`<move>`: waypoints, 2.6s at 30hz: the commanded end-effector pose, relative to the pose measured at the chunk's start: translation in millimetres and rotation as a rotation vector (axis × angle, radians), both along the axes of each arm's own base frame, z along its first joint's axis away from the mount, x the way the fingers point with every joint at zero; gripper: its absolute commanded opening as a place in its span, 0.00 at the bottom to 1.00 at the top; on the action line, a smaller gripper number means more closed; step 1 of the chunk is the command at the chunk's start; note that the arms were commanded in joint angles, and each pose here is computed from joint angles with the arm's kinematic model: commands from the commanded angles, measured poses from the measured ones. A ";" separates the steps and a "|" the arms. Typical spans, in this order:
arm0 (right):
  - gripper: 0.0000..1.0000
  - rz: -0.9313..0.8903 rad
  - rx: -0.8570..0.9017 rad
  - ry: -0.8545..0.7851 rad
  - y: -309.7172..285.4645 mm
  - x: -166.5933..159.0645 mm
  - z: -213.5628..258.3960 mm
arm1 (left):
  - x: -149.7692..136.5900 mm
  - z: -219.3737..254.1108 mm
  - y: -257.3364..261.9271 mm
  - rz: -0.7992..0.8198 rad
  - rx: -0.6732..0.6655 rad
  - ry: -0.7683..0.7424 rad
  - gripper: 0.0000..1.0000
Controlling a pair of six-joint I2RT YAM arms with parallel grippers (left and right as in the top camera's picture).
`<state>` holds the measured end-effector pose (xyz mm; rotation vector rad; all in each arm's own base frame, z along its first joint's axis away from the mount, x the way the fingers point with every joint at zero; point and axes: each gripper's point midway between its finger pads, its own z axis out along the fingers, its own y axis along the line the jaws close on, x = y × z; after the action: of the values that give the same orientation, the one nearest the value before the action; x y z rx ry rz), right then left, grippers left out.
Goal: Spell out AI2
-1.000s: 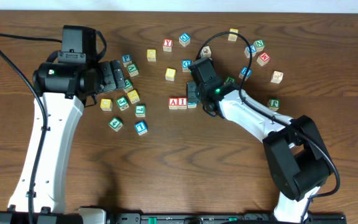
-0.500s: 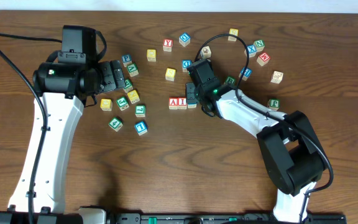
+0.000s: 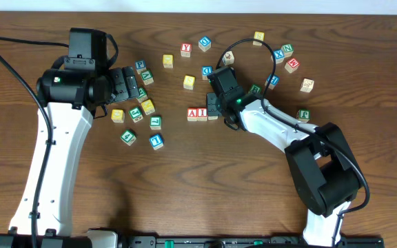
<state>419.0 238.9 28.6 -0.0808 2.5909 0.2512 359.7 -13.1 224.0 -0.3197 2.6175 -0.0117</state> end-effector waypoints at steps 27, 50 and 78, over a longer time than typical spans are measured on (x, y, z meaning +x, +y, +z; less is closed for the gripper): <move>0.03 0.035 0.005 0.027 4.8 -6.9 -4.3 | 1.5 9.3 3.6 0.015 0.007 -0.023 0.98; 0.04 0.088 0.022 -0.004 13.4 -2.8 0.1 | 1.5 9.3 3.6 0.015 0.007 -0.022 0.98; 0.05 0.147 0.006 0.011 19.9 -11.8 -3.0 | 1.5 9.3 3.6 0.015 0.007 -0.022 0.98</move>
<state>410.5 258.2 29.5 -0.2414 2.5894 0.3212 359.7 -13.1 224.0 -0.3202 2.6175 -0.0118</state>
